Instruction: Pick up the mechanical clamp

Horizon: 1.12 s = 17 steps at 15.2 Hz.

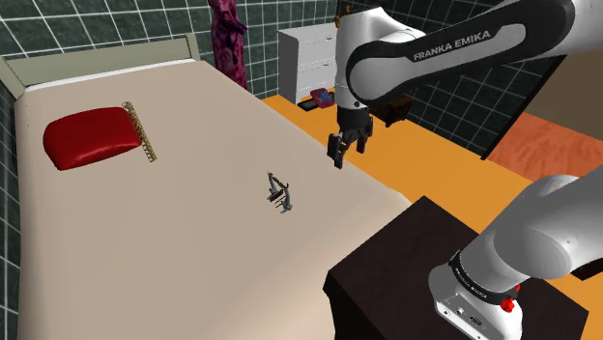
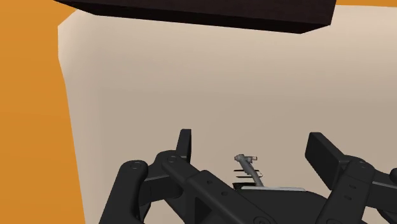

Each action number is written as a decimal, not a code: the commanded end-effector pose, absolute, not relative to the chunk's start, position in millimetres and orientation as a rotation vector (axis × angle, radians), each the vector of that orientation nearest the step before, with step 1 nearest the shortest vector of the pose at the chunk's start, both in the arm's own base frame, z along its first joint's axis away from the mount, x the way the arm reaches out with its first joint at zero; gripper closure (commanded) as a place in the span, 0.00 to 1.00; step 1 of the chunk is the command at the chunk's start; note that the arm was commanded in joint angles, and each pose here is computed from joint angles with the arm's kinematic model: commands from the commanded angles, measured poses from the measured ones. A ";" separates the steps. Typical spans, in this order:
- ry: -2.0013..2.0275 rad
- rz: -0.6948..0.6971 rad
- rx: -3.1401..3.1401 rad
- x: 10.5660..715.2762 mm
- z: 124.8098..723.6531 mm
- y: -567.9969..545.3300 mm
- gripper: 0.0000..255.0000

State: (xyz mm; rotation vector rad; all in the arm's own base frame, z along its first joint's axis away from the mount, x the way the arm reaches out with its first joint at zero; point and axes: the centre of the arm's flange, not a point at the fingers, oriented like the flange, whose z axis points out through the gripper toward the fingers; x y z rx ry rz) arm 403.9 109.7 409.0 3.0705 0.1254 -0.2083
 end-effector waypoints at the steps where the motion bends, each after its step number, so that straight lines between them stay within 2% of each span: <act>1: 0.121 -0.188 3.051 420.4 391.0 123.9 0.00; 17: 0.083 -0.061 2.874 550.4 241.6 204.4 0.00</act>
